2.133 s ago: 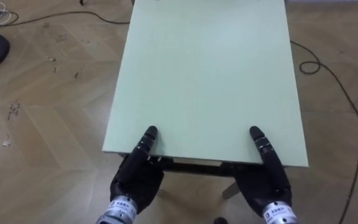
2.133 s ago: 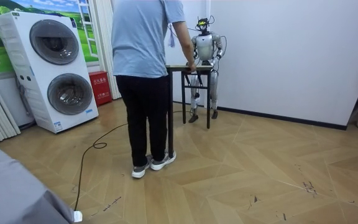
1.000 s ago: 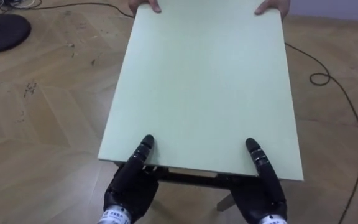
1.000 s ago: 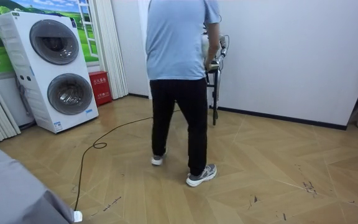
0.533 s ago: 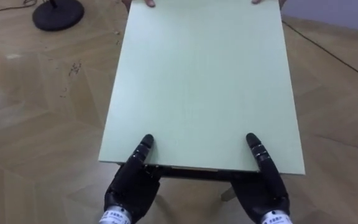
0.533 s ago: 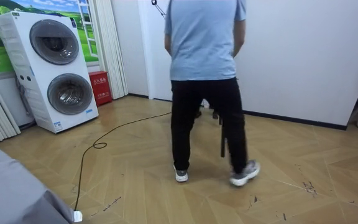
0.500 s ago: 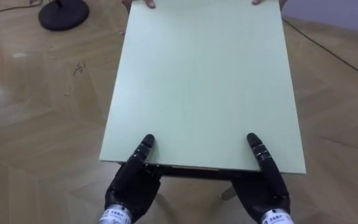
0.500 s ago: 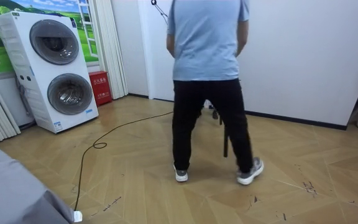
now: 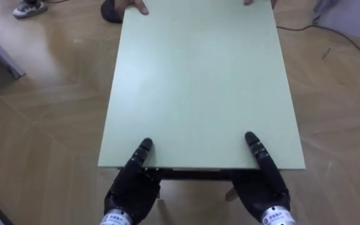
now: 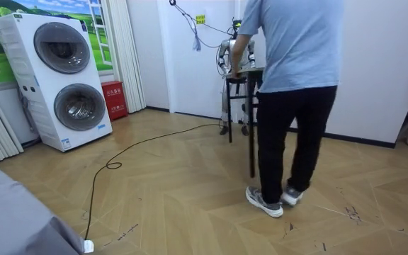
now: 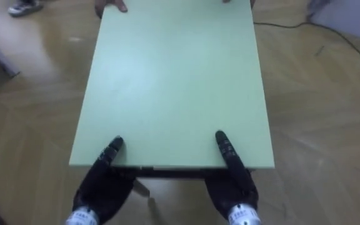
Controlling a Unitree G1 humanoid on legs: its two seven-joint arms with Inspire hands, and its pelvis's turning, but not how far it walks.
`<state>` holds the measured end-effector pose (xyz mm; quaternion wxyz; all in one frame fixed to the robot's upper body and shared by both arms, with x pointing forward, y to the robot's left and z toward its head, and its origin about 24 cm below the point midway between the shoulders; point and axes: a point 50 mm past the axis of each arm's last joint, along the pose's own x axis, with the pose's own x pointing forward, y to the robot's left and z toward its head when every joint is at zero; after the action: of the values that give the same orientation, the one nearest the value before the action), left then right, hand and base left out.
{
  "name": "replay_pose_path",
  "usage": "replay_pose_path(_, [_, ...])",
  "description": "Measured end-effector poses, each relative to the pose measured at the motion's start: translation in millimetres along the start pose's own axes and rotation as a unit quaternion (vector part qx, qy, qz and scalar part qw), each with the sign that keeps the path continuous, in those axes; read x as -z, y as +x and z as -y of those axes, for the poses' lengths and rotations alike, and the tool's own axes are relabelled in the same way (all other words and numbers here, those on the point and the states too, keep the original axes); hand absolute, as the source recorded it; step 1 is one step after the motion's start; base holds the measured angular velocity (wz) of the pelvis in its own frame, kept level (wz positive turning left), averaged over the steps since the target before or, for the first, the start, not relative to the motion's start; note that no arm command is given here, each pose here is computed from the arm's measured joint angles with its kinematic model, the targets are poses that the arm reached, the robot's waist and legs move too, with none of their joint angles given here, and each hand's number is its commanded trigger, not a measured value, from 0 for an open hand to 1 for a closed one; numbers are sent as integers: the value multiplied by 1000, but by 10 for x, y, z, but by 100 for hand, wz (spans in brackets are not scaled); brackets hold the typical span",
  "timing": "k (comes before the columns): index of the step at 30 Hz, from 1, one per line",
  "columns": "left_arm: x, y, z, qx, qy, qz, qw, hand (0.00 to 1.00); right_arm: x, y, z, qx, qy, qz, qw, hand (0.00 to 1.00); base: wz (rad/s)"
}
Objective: Move table with human
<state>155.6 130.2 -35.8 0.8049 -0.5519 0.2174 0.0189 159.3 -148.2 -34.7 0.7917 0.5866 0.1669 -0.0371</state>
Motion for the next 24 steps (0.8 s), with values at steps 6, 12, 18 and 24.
replay_pose_path(6, [-31,-8,-12,-1,7,2,1000,100,61,-14,18,7,16,-2,1000,100,84])
replay_pose_path(12, [-45,-8,-13,-2,7,9,1000,100,65,16,-8,3,14,-4,1000,100,42])
replay_pose_path(18, [-90,-11,27,7,7,21,1000,100,68,70,-67,-9,11,-7,1000,100,53])
replay_pose_path(24, [-128,64,111,22,21,24,999,100,50,80,-81,-13,16,3,1000,100,108])
